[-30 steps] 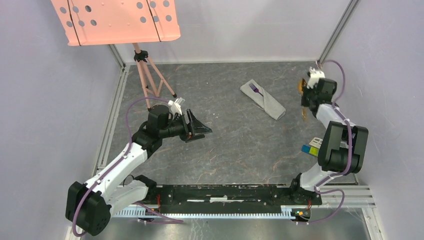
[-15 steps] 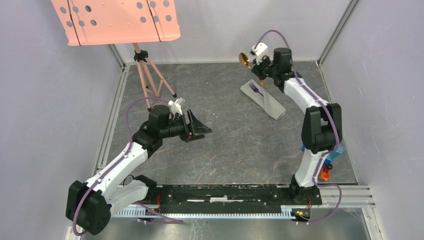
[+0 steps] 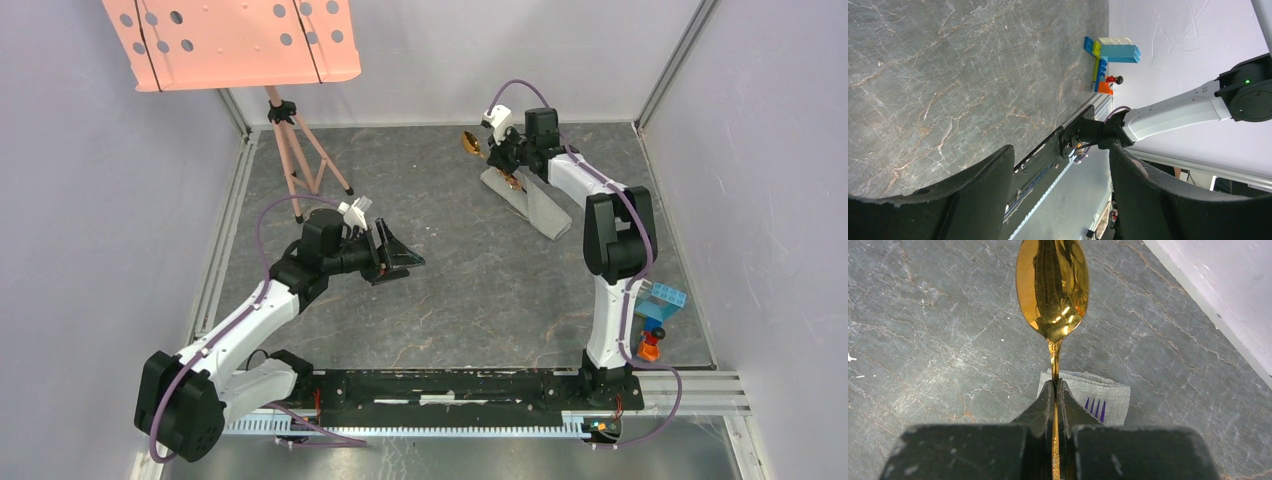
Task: Fold the napkin into a case and place the utensils inside
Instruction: Insert the spoon into the folded napkin.
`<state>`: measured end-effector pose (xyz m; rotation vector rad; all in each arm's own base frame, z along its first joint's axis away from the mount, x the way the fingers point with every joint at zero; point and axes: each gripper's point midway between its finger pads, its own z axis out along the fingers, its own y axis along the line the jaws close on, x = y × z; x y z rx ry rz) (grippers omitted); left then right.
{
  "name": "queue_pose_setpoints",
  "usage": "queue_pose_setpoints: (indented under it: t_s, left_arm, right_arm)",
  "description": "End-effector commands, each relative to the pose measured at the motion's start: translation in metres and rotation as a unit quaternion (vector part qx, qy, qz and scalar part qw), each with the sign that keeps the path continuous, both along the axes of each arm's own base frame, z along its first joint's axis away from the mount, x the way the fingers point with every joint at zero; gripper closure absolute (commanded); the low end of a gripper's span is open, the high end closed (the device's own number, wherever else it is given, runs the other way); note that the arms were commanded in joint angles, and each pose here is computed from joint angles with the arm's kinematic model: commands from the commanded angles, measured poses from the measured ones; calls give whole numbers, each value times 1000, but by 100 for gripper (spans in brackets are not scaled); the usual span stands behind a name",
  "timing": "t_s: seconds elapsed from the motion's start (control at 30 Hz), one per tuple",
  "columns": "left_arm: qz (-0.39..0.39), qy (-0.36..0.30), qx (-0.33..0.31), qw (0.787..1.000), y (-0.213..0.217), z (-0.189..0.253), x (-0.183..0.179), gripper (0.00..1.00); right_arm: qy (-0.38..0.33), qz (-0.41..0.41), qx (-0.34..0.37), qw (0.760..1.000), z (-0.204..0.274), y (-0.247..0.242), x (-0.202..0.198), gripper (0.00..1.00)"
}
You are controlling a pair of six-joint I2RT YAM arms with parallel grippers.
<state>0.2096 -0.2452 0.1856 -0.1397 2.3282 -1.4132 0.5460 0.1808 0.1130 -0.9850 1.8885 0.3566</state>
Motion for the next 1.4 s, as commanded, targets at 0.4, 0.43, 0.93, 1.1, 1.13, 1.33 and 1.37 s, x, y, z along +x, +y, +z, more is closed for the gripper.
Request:
queue_pose_setpoints:
  t_s: [0.4, 0.43, 0.93, 1.1, 1.13, 1.33, 1.37]
  left_arm:
    - [-3, -39, 3, 999, -1, 10, 8, 24]
    - [-3, -39, 3, 999, -1, 10, 8, 24]
    - [-2, -40, 0, 999, -1, 11, 8, 23]
    - [-2, -40, -1, 999, 0, 11, 7, 23]
    - [-2, -40, -1, 999, -1, 12, 6, 23]
    - [-2, -42, -3, 999, 0, 13, 5, 23]
    - [-2, -41, -4, 999, 0, 13, 5, 23]
  right_arm:
    - [-10, -4, 7, 1000, -8, -7, 11, 100]
    - [-8, -4, 6, 1000, -10, -8, 10, 100]
    - [21, -12, -6, 1000, -40, -25, -4, 100]
    - [27, -10, 0, 1000, -44, -26, -9, 100]
    - [27, -9, 0, 1000, -44, -25, -10, 100]
    - [17, -25, 2, 1000, -36, -37, -19, 100]
    - [20, -30, 5, 999, -37, -40, -22, 100]
